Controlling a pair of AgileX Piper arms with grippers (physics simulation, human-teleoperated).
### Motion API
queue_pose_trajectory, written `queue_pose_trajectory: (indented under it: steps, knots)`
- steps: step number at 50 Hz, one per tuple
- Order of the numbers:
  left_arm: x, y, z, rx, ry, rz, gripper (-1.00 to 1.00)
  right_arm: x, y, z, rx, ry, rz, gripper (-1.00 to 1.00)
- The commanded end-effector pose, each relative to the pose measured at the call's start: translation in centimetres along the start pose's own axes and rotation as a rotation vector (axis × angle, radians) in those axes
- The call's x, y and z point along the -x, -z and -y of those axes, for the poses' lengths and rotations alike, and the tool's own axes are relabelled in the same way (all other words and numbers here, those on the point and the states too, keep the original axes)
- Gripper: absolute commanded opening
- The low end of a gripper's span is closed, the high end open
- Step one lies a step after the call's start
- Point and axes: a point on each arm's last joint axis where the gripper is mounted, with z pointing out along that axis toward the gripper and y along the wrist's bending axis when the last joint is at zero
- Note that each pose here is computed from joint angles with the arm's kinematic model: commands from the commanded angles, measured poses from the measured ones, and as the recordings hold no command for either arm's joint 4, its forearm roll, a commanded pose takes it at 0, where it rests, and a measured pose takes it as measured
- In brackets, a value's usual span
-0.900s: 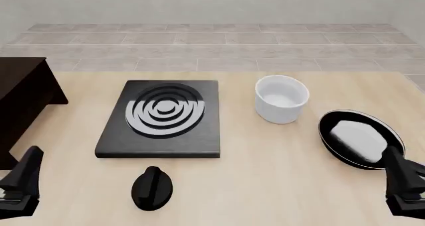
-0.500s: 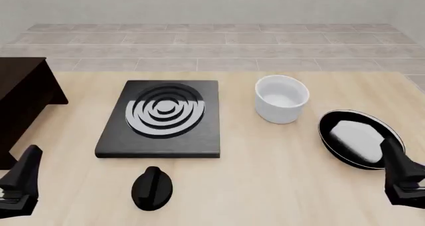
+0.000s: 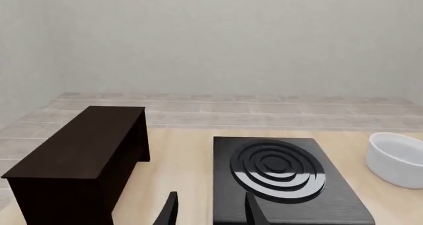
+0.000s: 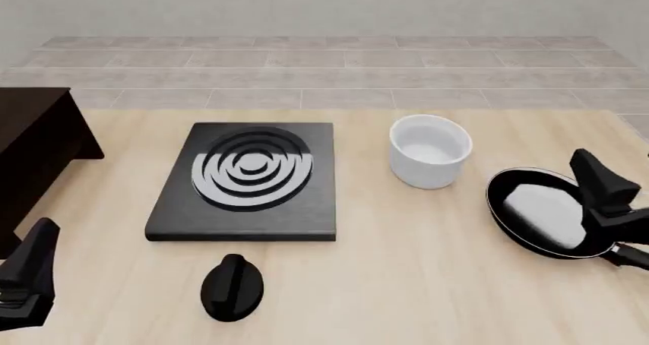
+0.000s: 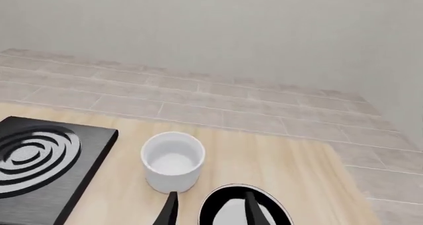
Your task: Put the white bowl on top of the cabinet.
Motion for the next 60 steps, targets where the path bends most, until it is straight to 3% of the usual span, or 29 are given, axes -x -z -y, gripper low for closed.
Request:
queue_pose_trajectory:
  steps: [1, 5, 8, 27, 28, 34, 42, 43, 45, 60]
  knots:
    - [0.0, 0.0, 0.0, 0.002, 0.008, 0.001, 1.0, 1.9, -3.1, 0.0, 0.028, 0.044, -0.049, 1.0]
    - [0.0, 0.0, 0.0, 0.001, 0.011, -0.001, 1.0, 2.7, -3.9, 0.0, 0.03, 0.068, -0.049, 1.0]
    - [0.0, 0.0, 0.0, 0.001, 0.011, -0.001, 1.0, 3.2, -4.7, 0.0, 0.035, 0.055, -0.058, 1.0]
    - [-0.1, 0.0, 0.0, -0.004, 0.026, -0.008, 1.0, 6.3, -11.0, -0.9, 0.109, 0.108, -0.172, 1.0]
    - [-0.1, 0.0, 0.0, -0.002, 0.034, -0.009, 1.0, 7.0, -11.5, -0.8, 0.103, 0.073, -0.178, 1.0]
    - [-0.2, 0.0, 0.0, -0.005, 0.041, -0.011, 1.0, 8.5, -13.2, -1.0, 0.119, 0.075, -0.206, 1.0]
    - [-0.2, 0.0, 0.0, -0.004, 0.048, -0.015, 1.0, 9.6, -16.0, -1.3, 0.136, 0.114, -0.243, 1.0]
    - [-0.2, 0.0, 0.0, -0.004, 0.047, -0.016, 1.0, 9.6, -16.1, -1.4, 0.142, 0.113, -0.247, 1.0]
    - [-0.3, 0.0, 0.0, -0.006, 0.048, -0.019, 1.0, 9.5, -16.6, -1.5, 0.149, 0.167, -0.251, 1.0]
    - [-0.4, -0.1, 0.0, -0.006, 0.047, -0.028, 1.0, 8.4, -20.1, -2.3, 0.174, 0.167, -0.325, 1.0]
